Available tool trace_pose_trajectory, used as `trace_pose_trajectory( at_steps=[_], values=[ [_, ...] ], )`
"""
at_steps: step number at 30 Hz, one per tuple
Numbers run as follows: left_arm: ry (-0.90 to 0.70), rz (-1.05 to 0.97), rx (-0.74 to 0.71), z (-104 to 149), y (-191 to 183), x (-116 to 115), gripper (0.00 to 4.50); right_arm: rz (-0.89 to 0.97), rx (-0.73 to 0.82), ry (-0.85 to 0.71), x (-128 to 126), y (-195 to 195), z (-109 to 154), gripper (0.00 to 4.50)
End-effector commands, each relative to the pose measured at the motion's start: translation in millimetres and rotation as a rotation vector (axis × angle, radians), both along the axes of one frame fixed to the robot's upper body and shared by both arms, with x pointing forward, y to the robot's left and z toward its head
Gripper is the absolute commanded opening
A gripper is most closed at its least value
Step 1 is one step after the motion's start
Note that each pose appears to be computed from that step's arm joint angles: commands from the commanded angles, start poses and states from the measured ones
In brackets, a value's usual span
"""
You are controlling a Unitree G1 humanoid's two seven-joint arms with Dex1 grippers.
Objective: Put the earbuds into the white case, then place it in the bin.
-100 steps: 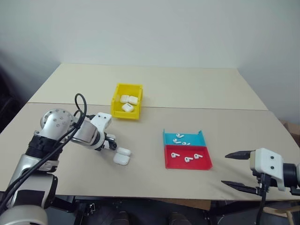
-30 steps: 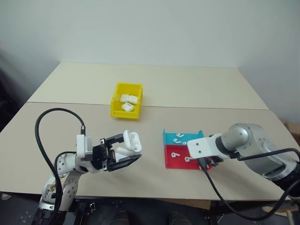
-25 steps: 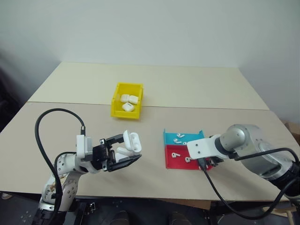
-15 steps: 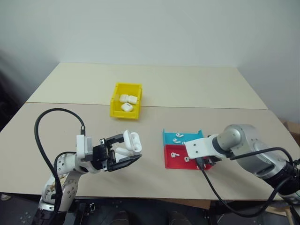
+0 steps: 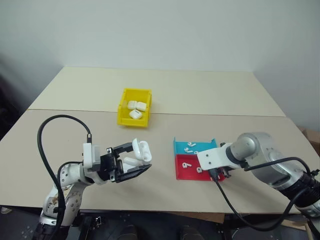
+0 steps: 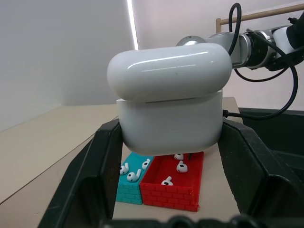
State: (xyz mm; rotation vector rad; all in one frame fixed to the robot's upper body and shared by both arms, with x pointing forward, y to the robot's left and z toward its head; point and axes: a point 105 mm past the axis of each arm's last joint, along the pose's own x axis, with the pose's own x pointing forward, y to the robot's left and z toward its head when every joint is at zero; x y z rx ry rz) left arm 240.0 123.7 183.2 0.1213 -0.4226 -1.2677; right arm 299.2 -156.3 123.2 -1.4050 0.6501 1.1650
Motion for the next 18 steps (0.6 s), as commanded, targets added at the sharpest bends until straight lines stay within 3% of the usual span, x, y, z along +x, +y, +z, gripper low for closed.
trace_pose_trajectory(
  at_steps=[1,18],
  values=[
    [-0.048,-0.001,0.003,9.4,-0.7,-4.3,2.76,0.009,-0.001,-0.047,4.4,-1.4,8.9,1.94],
    [-0.047,0.021,0.017,7.3,0.8,-4.4,2.76,0.077,-0.047,-0.066,7.6,-6.1,8.4,1.94]
  ],
)
